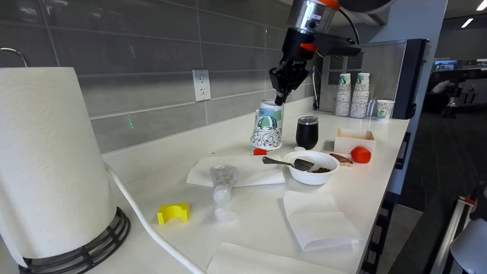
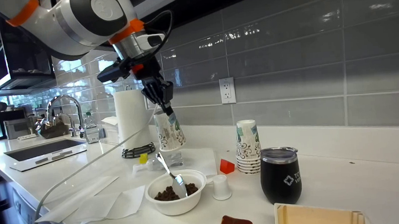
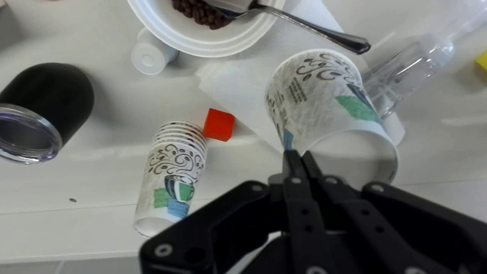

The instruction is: Remove one cup from the stack and put it on the left side of the counter.

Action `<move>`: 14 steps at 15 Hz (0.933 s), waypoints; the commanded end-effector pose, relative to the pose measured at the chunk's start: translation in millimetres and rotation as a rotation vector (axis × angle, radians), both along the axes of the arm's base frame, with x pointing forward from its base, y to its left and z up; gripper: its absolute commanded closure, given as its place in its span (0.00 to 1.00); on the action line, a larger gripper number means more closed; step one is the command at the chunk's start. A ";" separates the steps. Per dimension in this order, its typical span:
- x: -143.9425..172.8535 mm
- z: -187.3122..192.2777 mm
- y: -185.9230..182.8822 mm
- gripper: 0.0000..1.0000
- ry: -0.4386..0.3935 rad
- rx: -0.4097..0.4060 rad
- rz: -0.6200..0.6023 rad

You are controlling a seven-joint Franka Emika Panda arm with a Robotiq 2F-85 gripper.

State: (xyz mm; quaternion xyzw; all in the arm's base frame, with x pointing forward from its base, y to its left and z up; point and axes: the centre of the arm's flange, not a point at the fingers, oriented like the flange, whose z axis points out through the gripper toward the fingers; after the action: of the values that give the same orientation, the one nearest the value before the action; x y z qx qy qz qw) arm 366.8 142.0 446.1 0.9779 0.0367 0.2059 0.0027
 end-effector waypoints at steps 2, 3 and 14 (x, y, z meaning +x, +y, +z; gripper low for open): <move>-13.9 3.6 35.8 0.99 -0.047 -0.023 0.144; -16.7 4.3 42.9 0.99 -0.051 -0.031 0.171; -35.9 -22.9 98.3 0.99 0.036 -0.101 0.414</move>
State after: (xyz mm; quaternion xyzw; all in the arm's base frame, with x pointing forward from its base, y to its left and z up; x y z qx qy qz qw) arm 328.8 228.2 428.8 0.9549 0.2194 0.1995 0.0145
